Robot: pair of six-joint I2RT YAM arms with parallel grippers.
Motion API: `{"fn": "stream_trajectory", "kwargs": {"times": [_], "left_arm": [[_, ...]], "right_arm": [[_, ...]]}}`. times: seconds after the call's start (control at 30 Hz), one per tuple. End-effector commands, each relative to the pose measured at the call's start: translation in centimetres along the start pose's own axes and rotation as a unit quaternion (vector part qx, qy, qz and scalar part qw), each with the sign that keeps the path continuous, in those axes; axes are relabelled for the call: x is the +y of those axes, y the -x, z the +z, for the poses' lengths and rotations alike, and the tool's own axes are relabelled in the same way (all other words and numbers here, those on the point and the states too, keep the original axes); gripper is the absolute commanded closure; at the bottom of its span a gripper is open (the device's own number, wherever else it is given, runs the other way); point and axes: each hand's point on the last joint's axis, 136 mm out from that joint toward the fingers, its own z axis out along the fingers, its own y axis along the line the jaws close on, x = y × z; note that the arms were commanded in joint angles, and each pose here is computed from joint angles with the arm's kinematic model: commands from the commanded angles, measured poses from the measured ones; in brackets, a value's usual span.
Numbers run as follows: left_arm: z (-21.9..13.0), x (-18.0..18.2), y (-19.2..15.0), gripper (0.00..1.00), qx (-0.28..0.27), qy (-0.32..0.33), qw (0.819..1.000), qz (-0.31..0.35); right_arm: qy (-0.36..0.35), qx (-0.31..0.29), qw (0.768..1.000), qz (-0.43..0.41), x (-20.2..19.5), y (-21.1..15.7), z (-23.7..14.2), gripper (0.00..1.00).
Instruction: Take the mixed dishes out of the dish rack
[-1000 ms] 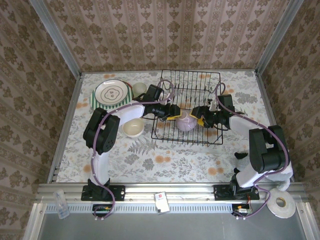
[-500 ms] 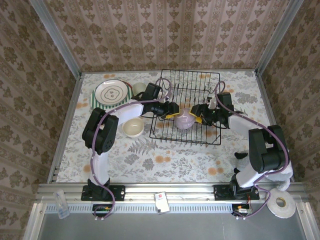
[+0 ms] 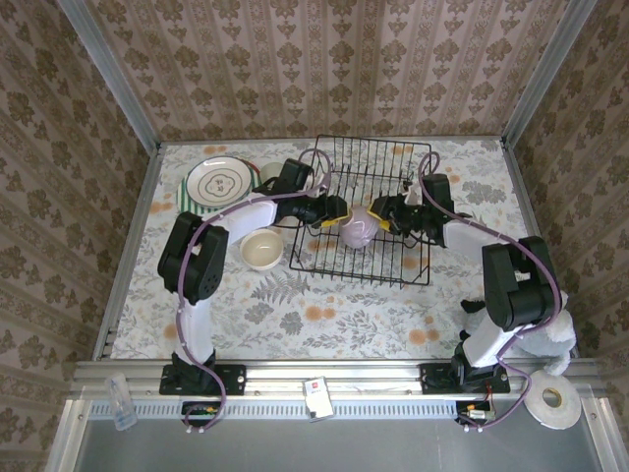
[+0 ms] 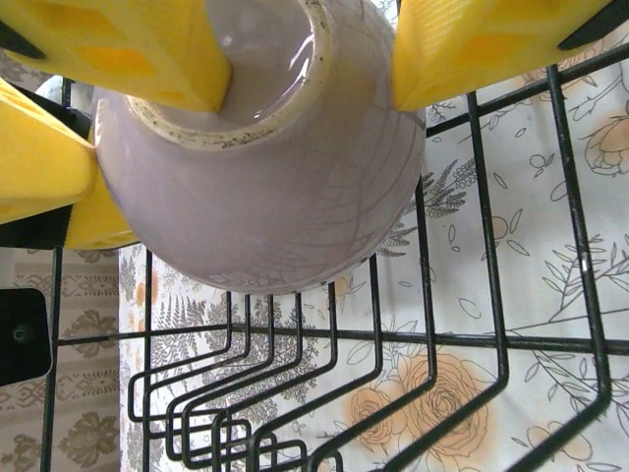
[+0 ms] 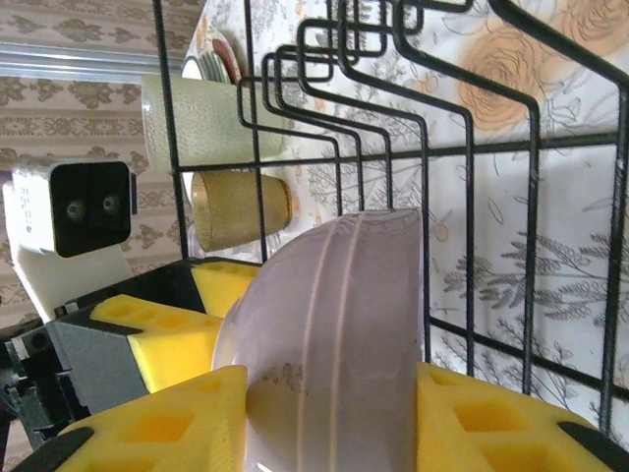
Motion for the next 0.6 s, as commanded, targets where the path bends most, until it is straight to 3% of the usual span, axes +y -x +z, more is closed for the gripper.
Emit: {"fn": "stream_trajectory", "kwargs": {"times": [0.0, 0.33, 0.57], "left_arm": [[2.4, 1.7, -3.0, 0.49, 0.048, 0.029, 0.998, -0.017], [3.0, 1.9, -2.4, 0.49, 0.051, 0.032, 0.998, -0.016], [2.7, 1.6, -2.2, 0.49, 0.051, 0.031, 0.998, -0.008]], "right_arm": [[0.127, 0.058, 0.986, -0.088, 8.4, -2.4, 0.9, 0.62], [0.137, 0.060, 0.985, -0.081, 8.6, -2.1, 1.9, 0.68], [0.123, 0.064, 0.987, -0.082, 8.1, -2.3, 2.0, 0.78]]}}
